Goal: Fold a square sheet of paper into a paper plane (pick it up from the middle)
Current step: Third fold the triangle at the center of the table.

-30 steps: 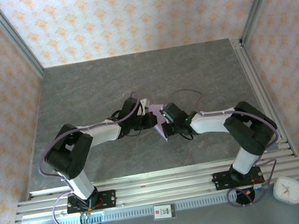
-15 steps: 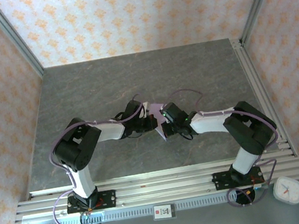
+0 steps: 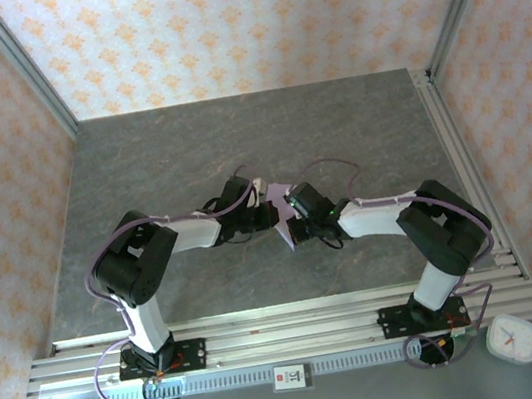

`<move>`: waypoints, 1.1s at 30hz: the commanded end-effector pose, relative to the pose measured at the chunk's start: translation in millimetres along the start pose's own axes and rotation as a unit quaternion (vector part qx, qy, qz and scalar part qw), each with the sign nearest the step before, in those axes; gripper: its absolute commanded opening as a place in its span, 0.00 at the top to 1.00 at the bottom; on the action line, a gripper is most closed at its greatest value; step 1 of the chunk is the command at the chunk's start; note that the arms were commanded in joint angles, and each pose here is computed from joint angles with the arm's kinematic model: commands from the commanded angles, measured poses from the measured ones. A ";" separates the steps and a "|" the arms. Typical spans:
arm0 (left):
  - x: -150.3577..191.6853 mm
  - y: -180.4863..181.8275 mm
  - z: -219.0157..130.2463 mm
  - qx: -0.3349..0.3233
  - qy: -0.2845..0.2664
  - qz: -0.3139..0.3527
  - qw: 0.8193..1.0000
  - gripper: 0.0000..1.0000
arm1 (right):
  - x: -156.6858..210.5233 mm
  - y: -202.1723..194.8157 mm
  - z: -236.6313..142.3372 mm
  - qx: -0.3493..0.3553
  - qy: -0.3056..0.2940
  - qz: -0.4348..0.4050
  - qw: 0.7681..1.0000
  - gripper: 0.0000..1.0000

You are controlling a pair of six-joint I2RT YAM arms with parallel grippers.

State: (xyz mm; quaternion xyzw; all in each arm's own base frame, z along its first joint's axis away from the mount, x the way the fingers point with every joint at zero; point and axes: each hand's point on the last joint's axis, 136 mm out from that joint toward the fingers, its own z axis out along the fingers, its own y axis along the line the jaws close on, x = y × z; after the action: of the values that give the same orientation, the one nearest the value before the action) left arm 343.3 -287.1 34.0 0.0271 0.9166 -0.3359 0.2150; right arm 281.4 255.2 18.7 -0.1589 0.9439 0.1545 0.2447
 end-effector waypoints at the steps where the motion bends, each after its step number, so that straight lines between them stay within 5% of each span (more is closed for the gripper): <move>1: -17.3 -0.6 -2.4 -0.008 -0.016 0.017 1.000 1.00 | 54.4 -23.3 12.6 0.036 0.087 0.007 0.996 1.00; 15: 24.6 50.1 20.6 -0.066 0.028 0.009 0.997 1.00 | 45.2 -20.9 7.9 0.037 0.079 0.005 0.996 1.00; 20: 25.2 52.6 18.5 -0.075 0.027 0.011 0.997 1.00 | 7.7 -12.7 -18.6 0.035 0.024 0.017 0.999 0.71; 24: 26.1 53.5 18.2 -0.077 0.029 0.011 0.997 1.00 | -25.4 2.0 -48.6 0.006 -0.030 0.043 0.999 0.68; 33: 26.8 54.7 17.6 -0.081 0.031 0.014 0.996 1.00 | -45.7 48.7 -56.2 -0.128 -0.058 0.101 0.985 1.00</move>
State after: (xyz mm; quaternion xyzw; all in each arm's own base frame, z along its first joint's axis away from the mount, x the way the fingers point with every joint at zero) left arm 354.7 -285.1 20.1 0.0440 0.9165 -0.3223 0.2327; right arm 277.0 270.4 92.5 -0.0981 0.9235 0.2536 0.2705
